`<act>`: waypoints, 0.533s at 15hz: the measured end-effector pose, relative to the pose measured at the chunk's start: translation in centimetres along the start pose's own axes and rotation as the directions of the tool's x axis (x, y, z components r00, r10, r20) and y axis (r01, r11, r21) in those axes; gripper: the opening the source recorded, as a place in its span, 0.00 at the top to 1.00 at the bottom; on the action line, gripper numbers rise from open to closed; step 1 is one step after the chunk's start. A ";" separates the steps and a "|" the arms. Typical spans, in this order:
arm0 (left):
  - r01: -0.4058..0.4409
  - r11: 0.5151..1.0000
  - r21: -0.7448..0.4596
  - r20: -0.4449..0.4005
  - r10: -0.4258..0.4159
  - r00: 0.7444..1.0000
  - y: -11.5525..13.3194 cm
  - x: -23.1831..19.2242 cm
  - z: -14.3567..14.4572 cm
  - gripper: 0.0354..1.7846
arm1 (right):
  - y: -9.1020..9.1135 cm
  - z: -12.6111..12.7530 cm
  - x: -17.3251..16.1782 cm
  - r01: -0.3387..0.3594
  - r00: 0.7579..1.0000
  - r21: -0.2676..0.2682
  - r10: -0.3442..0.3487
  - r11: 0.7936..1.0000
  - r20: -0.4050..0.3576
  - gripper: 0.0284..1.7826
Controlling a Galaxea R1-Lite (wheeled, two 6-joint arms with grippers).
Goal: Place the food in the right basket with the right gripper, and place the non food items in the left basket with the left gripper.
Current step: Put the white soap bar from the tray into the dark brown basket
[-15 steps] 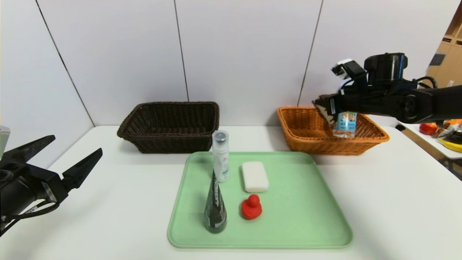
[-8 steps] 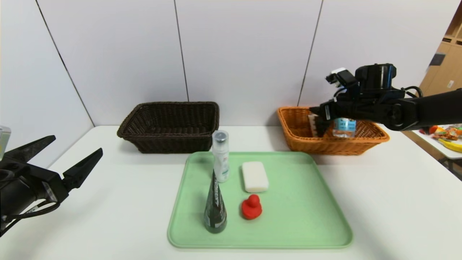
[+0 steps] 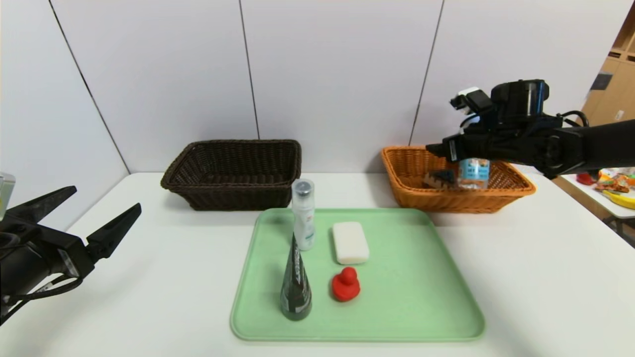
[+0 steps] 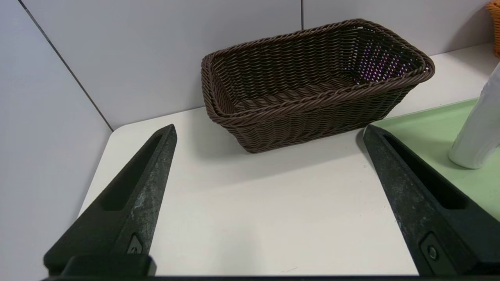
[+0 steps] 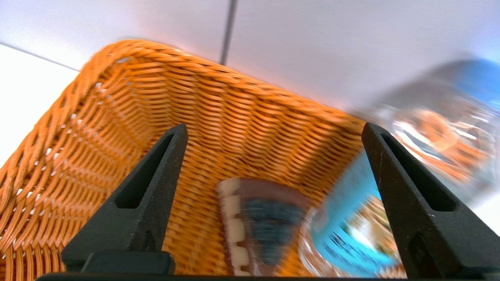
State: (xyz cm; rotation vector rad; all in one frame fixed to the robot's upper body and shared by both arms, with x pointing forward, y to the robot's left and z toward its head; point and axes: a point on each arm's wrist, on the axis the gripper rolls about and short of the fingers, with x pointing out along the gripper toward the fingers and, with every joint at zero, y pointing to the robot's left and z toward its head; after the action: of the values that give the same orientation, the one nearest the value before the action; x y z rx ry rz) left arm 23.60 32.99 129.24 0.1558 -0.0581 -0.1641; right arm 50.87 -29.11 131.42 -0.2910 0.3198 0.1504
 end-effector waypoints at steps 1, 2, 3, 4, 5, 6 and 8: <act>0.000 1.000 0.000 -0.001 0.000 1.000 0.0 0.0 0.0 0.06 | 0.9 1.0 -1.0 0.003 1.000 0.014 -0.003 1.000 -0.006 0.12; 0.001 1.000 0.000 -0.002 -0.001 1.000 0.0 0.0 0.0 0.06 | 2.0 1.9 -1.9 -0.013 1.000 0.031 0.014 0.999 -0.009 0.11; 0.000 1.000 -0.001 -0.003 0.000 1.000 0.0 0.0 0.0 0.06 | 3.1 2.9 -3.2 -0.042 0.999 0.044 0.043 0.998 -0.018 0.10; 0.001 1.000 -0.001 -0.004 -0.001 1.000 0.0 0.0 0.0 0.06 | 4.3 3.8 -4.5 -0.078 0.996 0.049 0.079 0.996 -0.033 0.09; 0.001 1.000 0.000 -0.002 -0.001 1.000 0.0 0.0 0.0 0.06 | 5.6 4.6 -5.7 -0.109 0.993 0.061 0.112 0.992 -0.046 0.09; 0.001 1.000 0.000 -0.003 -0.001 1.000 0.0 0.0 0.0 0.06 | 7.2 5.6 -7.1 -0.139 0.988 0.088 0.144 0.986 -0.049 0.08; -0.001 1.000 0.005 -0.004 0.001 1.000 0.0 0.0 -0.1 0.06 | 10.4 7.4 -9.7 -0.214 0.972 0.161 0.226 0.963 -0.060 0.07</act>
State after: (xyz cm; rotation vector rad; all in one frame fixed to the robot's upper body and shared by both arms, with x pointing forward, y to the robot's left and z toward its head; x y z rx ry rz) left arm 23.58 33.00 129.18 0.1608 -0.0546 -0.1630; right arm 41.89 -17.95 138.70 -0.1077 0.4395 0.3332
